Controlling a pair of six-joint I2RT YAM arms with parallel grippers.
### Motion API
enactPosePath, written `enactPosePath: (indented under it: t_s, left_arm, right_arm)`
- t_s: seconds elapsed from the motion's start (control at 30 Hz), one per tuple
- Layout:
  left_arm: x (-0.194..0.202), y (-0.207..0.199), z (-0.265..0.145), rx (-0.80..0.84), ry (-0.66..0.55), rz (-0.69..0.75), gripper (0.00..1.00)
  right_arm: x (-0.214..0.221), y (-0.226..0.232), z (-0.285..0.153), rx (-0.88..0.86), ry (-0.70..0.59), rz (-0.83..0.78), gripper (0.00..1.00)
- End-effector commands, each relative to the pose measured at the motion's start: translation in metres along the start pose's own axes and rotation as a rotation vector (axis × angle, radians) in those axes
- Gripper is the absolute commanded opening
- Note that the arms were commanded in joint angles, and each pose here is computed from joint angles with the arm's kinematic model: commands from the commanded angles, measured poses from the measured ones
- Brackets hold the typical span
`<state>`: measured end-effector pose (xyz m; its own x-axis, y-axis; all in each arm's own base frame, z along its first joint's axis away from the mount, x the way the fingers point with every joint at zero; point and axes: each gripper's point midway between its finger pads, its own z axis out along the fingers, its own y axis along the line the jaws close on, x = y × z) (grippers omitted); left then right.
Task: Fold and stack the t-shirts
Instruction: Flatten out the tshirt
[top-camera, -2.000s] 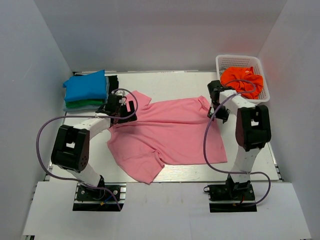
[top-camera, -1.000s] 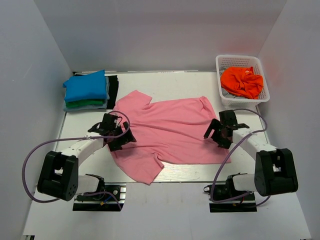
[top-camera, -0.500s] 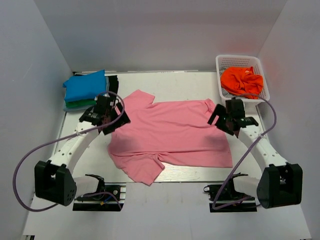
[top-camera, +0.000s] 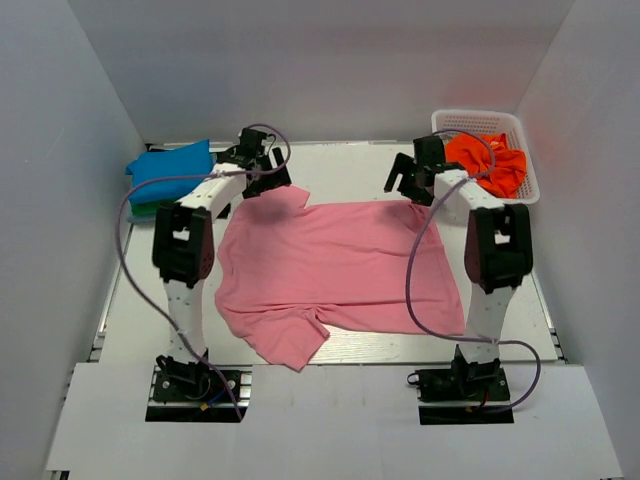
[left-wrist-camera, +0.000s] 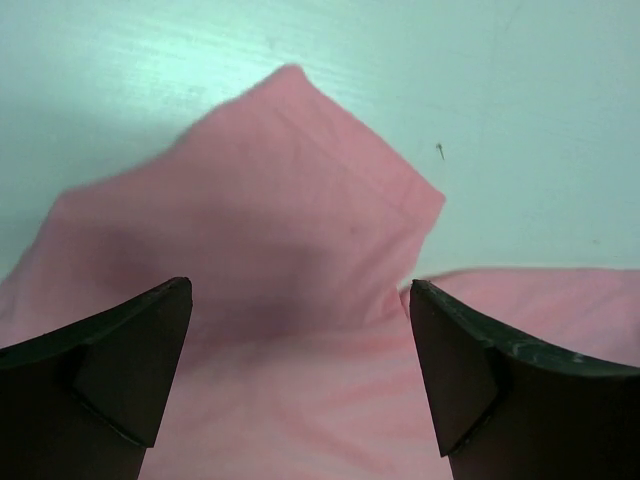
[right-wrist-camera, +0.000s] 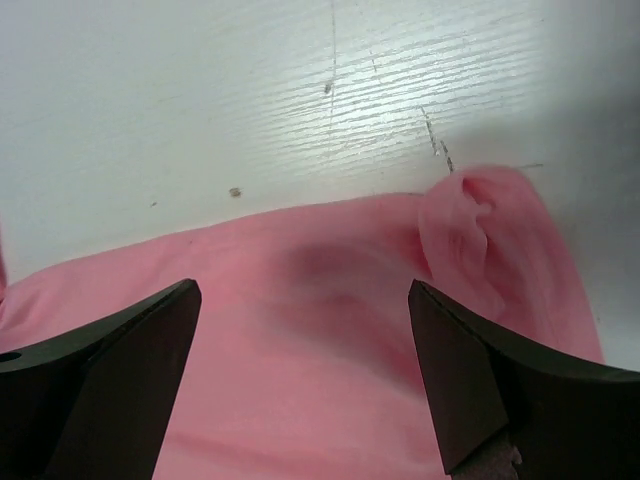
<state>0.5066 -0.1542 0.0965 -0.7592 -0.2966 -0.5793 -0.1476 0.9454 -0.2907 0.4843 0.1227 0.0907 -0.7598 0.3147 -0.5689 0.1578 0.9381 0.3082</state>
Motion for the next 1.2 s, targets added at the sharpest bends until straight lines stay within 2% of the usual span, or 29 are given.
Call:
enactPosePath:
  t_s: [0.0, 0.17, 0.3, 0.33, 0.37, 0.47, 0.67, 0.83, 1.0, 1.17]
  left_arm:
    - [-0.032, -0.011, 0.023, 0.023, -0.038, 0.08, 1.0]
    - [-0.004, 0.004, 0.066, -0.033, 0.065, 0.093, 1.0]
    - [0.009, 0.022, 0.072, -0.096, 0.067, 0.097, 1.0]
    - [0.025, 0.033, 0.078, -0.121, 0.097, 0.1, 1.0]
    - [0.025, 0.035, 0.076, -0.127, 0.089, 0.1, 1.0]
    - [0.041, 0.047, 0.082, -0.171, 0.124, 0.094, 1.0]
    - [0.056, 0.077, 0.091, -0.284, 0.165, 0.093, 1.0]
    - [0.046, 0.083, 0.091, -0.285, 0.147, 0.086, 1.0]
    - [0.014, 0.058, 0.099, -0.166, 0.069, 0.098, 1.0]
    - [-0.017, 0.039, 0.117, -0.118, 0.026, 0.128, 1.0]
  right_arm:
    - [-0.014, 0.008, 0.022, -0.004, 0.008, 0.007, 0.9]
    - [-0.005, -0.009, 0.055, 0.061, 0.048, 0.039, 0.9]
    - [-0.011, -0.033, 0.062, 0.187, 0.02, 0.048, 0.9]
    - [-0.018, -0.036, 0.062, 0.214, -0.005, 0.048, 0.9]
    - [-0.02, -0.054, 0.066, 0.249, -0.002, 0.067, 0.9]
    - [-0.02, -0.058, 0.075, 0.291, -0.005, 0.023, 0.9]
    - [-0.017, -0.071, 0.091, 0.344, 0.021, 0.033, 0.9]
    - [-0.018, -0.078, 0.101, 0.372, 0.008, 0.012, 0.9]
    - [-0.038, -0.057, 0.1, 0.279, -0.048, -0.057, 0.9]
    - [-0.046, -0.044, 0.107, 0.205, -0.051, -0.05, 0.9]
